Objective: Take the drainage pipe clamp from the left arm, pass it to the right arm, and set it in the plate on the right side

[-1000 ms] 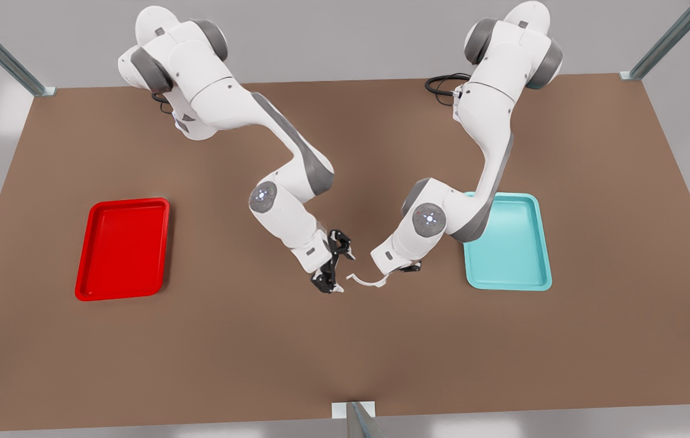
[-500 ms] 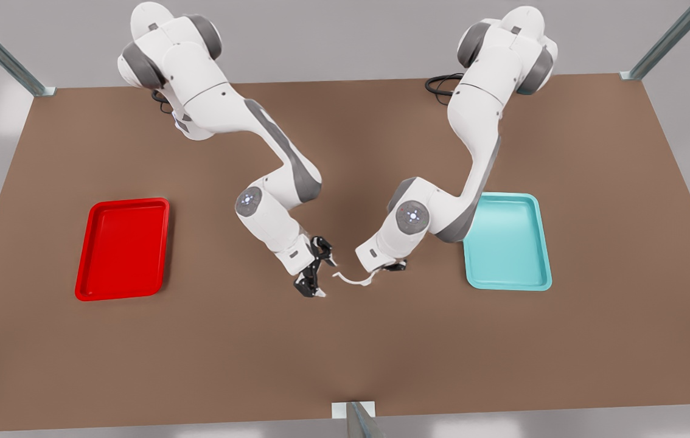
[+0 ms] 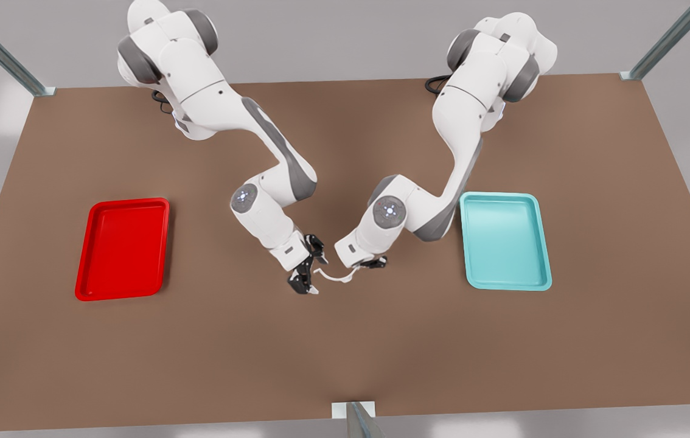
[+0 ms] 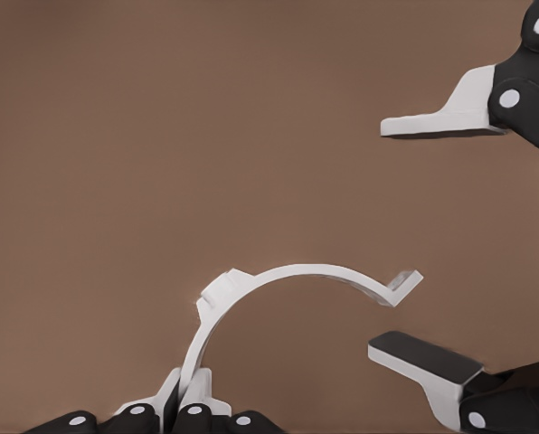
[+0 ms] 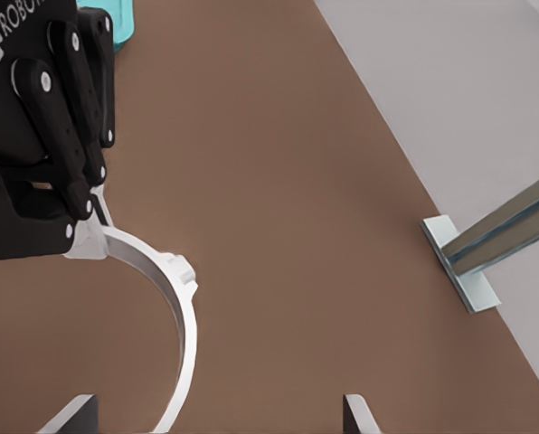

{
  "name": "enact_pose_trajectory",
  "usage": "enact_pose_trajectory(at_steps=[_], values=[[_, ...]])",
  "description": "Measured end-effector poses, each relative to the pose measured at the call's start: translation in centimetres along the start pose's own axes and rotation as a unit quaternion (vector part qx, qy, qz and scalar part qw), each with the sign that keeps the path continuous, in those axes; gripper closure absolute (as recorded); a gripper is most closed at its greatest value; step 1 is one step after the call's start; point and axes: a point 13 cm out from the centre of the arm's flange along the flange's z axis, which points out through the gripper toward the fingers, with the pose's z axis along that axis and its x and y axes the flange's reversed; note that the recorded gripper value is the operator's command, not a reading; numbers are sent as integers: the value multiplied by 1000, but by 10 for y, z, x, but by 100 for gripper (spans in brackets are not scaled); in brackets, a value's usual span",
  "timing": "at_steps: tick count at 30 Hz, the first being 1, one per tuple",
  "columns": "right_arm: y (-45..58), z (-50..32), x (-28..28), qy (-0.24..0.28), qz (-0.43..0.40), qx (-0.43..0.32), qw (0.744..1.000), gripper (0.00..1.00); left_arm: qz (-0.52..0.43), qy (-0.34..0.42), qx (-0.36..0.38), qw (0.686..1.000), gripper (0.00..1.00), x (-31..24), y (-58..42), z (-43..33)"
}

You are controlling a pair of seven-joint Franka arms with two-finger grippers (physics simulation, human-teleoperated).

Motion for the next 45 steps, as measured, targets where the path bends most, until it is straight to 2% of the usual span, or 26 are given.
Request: enact_pose_trajectory(at_steps=[40, 41, 43, 44, 45], values=[[33, 58, 11, -1, -45, 25, 999, 2, -28, 4, 0, 1000, 79, 8, -22, -5], [35, 58, 10, -2, -46, 25, 999, 23, -28, 4, -1, 1000, 79, 8, -23, -5], [35, 58, 8, -3, -47, 26, 999, 74, -28, 4, -1, 1000, 79, 9, -24, -5], [35, 57, 7, -4, -48, 27, 998, 79, -28, 4, -1, 1000, 79, 9, -24, -5], [34, 56, 6, -5, -48, 28, 998, 79, -29, 5, -1, 1000, 79, 9, -23, -5]])
